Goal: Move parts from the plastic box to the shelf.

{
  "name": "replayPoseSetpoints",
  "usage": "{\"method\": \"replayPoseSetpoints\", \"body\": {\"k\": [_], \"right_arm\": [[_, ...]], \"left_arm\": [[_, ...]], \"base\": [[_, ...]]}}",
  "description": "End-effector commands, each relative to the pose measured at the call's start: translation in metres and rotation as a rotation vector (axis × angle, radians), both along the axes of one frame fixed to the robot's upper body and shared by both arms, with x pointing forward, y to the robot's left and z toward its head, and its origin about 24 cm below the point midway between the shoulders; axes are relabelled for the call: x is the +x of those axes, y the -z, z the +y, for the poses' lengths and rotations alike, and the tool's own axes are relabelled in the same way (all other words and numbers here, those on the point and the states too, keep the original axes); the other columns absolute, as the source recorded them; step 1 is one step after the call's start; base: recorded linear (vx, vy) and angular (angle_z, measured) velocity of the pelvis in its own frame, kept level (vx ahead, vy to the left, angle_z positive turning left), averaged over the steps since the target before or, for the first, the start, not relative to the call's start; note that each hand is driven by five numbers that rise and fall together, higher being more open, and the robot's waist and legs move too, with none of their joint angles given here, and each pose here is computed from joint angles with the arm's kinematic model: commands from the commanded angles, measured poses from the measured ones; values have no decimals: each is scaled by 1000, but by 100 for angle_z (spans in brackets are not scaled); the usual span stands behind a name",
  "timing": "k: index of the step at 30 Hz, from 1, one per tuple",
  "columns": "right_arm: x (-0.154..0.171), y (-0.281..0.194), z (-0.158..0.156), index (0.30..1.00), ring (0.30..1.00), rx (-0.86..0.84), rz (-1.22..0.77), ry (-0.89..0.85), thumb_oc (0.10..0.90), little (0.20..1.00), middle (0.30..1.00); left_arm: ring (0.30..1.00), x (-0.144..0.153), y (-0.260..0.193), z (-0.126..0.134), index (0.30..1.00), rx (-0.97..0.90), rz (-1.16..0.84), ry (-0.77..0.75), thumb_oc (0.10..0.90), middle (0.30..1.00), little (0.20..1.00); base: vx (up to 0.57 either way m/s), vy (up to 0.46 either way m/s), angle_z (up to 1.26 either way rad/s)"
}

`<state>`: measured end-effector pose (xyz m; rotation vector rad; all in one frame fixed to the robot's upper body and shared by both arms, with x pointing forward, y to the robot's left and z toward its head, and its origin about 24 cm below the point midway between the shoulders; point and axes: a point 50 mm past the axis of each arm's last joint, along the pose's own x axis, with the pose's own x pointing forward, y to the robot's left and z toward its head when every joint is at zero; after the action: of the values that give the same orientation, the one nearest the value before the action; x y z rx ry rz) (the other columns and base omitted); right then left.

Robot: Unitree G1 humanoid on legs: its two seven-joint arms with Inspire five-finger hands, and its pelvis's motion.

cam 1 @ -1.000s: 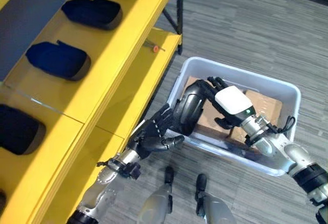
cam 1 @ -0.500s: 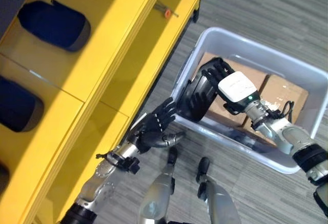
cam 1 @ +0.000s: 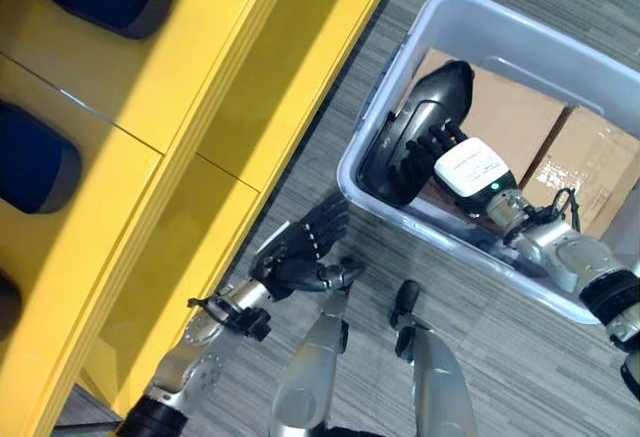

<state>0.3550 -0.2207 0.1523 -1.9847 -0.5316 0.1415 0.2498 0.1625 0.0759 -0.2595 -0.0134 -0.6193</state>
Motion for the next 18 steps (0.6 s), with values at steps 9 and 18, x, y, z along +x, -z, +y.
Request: {"method": "replayPoseSetpoints", "body": {"k": [9, 18], "right_arm": [[26, -80, -7, 1000, 1000, -106, -245, 90, 900, 1000, 1000], [37, -89, -25, 649, 649, -64, -172, 305, 649, 649, 649]], "left_arm": [[1000, -4, -23, -8, 1000, -91, -144, 51, 900, 1000, 1000], [1000, -6, -21, -7, 1000, -90, -146, 56, 900, 1000, 1000]], "base": [[-11, -36, 6], [2, -32, 5]]}}
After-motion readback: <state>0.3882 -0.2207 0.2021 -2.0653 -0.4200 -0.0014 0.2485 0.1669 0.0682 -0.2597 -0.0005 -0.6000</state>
